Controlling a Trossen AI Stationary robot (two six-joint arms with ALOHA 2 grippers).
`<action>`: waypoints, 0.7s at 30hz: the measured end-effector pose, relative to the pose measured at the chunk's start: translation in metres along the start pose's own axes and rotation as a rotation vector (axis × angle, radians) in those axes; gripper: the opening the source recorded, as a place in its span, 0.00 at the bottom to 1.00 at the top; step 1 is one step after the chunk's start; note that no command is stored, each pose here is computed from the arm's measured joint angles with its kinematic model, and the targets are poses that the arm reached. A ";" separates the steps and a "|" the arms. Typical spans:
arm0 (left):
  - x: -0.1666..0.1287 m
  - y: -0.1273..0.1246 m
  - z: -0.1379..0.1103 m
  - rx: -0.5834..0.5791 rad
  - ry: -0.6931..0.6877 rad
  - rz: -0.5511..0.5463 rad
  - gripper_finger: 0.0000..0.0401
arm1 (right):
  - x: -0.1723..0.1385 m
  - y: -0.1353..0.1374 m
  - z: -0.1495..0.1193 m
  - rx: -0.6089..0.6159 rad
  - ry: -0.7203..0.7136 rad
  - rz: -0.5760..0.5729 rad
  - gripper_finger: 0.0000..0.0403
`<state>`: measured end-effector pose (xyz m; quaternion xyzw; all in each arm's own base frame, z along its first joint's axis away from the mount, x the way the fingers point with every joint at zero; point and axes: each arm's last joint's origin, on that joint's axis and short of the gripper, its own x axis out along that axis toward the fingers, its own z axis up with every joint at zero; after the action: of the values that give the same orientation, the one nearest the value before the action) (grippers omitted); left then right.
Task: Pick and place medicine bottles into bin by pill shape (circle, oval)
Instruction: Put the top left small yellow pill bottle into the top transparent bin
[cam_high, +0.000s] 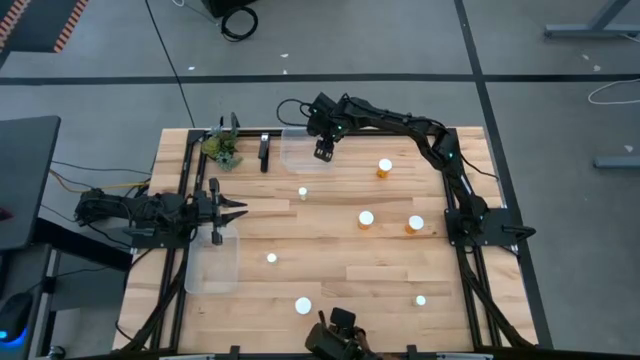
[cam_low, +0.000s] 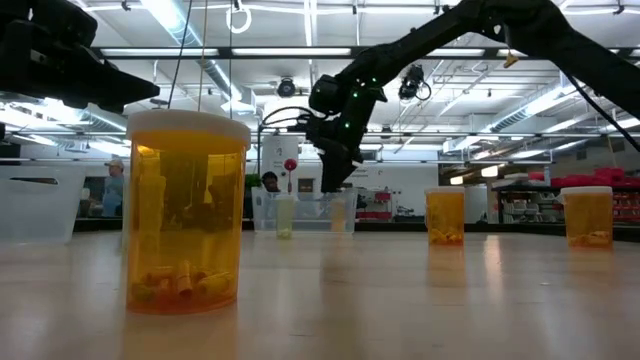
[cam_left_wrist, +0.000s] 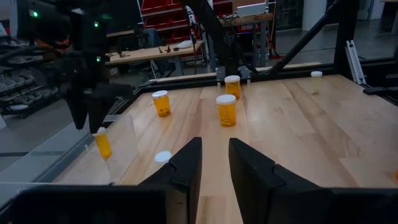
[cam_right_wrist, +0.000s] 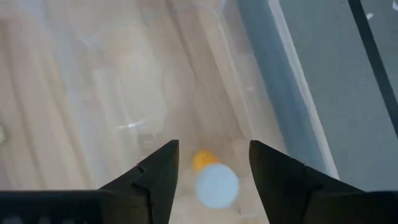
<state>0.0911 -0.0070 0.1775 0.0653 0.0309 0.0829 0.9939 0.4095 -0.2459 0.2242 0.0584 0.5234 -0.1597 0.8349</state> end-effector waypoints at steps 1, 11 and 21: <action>0.000 0.000 0.000 0.000 0.000 0.000 0.21 | -0.001 0.004 0.002 -0.008 -0.003 0.003 0.50; 0.000 0.000 0.000 0.000 0.000 0.000 0.22 | -0.011 0.068 0.021 -0.161 -0.065 0.045 0.50; 0.000 0.000 0.000 0.000 0.000 0.000 0.21 | -0.015 0.116 0.026 -0.247 -0.111 0.155 0.50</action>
<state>0.0911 -0.0070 0.1775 0.0655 0.0309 0.0829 0.9939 0.4640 -0.1400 0.2406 -0.0134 0.4859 -0.0323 0.8733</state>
